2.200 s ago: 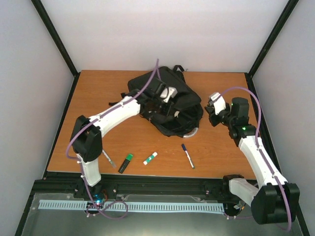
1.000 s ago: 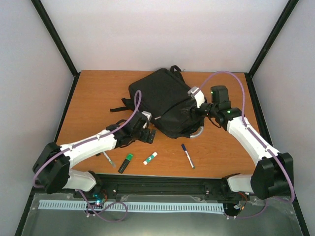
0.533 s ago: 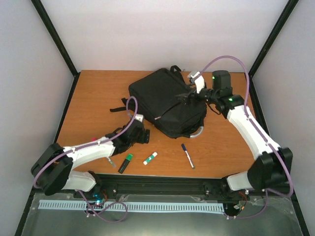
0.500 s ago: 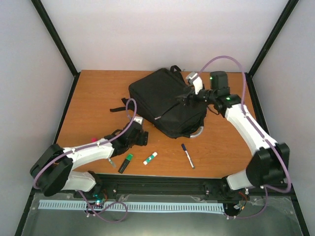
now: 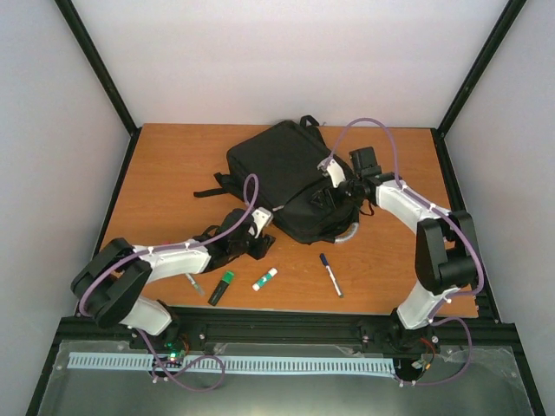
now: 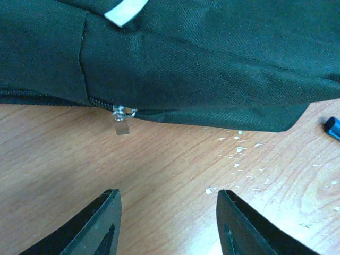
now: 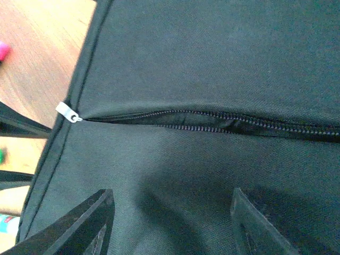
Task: Pack the student bag
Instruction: Zip the student bag at the center of the board.
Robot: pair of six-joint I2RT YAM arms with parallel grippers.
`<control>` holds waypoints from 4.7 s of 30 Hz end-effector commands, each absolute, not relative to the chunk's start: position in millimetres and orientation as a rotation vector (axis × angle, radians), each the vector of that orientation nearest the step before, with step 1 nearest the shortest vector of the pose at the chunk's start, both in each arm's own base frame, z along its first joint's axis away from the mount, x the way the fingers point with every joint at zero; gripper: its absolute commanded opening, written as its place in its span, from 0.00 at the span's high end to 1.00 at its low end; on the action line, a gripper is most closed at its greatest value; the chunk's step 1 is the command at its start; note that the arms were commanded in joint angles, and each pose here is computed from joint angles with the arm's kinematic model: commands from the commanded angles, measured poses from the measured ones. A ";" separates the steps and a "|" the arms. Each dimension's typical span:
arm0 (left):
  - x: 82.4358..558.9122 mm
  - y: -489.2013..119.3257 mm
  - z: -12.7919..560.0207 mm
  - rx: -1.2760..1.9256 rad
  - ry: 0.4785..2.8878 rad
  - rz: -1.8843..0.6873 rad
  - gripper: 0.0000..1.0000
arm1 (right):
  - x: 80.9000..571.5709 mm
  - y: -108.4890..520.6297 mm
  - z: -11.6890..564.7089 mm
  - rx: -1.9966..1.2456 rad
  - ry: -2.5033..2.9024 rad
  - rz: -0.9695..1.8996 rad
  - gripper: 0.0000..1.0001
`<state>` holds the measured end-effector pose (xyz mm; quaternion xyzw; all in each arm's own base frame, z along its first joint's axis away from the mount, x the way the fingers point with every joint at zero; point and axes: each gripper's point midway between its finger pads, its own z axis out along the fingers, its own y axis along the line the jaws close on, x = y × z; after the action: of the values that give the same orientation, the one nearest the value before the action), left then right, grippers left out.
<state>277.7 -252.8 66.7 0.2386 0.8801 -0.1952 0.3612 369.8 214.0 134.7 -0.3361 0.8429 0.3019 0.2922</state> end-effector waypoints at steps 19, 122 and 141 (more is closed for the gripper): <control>328.2 -269.2 50.5 0.713 2.134 -0.491 0.61 | 373.6 213.0 95.8 -0.887 2.364 0.807 0.39; 234.1 -382.8 140.1 0.934 2.139 -0.642 0.52 | 369.3 137.8 191.2 -0.752 2.226 0.585 0.43; 275.4 -312.8 158.0 0.450 2.226 -0.379 0.35 | 241.2 151.6 129.4 -1.134 2.263 0.431 0.44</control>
<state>262.9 -320.6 156.1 0.2350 0.8675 -0.1639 0.4066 241.2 141.9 149.9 -0.3986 0.8448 0.1756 0.3107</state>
